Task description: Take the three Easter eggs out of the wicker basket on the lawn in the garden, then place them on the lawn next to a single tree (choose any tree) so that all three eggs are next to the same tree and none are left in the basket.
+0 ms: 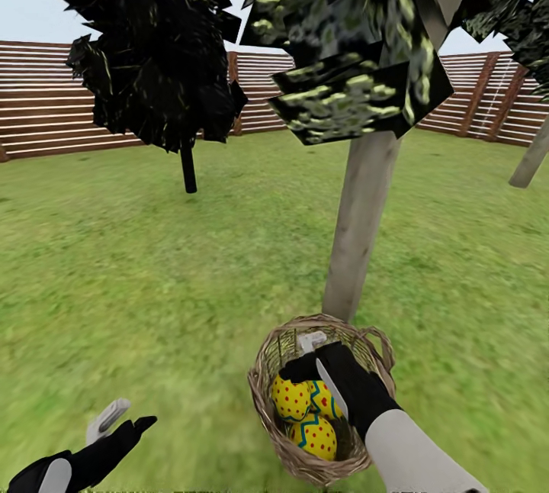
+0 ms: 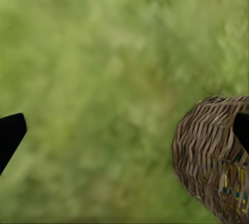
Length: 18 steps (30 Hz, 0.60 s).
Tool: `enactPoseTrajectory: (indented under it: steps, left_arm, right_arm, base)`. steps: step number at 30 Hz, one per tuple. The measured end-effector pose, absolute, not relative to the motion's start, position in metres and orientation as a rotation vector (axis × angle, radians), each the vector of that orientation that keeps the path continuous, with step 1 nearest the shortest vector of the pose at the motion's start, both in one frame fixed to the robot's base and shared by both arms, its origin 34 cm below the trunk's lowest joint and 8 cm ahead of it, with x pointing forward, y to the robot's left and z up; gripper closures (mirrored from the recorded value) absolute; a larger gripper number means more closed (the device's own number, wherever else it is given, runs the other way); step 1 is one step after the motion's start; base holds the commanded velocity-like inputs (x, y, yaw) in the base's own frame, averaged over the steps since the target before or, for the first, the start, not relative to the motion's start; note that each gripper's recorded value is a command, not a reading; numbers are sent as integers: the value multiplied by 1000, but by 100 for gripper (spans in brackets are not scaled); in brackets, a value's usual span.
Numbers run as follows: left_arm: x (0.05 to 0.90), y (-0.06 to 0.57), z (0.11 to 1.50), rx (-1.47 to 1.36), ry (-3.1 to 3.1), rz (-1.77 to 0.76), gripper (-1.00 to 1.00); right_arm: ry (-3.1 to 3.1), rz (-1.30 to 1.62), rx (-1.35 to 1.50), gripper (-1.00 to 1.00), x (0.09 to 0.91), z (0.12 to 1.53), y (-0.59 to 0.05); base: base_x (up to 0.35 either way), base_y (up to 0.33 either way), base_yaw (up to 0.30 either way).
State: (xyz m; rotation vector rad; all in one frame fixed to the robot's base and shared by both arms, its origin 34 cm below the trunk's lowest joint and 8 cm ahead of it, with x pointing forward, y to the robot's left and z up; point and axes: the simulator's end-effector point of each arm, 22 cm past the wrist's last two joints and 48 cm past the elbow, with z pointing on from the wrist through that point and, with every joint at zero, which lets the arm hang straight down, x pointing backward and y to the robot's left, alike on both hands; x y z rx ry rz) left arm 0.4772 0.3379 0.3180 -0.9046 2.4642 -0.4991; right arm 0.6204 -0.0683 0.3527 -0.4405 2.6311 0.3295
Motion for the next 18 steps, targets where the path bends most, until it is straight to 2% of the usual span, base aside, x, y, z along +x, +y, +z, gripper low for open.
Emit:
enactPoseTrajectory:
  steps: [18]
  left_arm:
    - [466, 336, 298, -928, 2499, -496, -100]
  right_arm:
    - [2655, 344, -408, -100, 620, 341, -72]
  base:
    - [6, 3, 0]
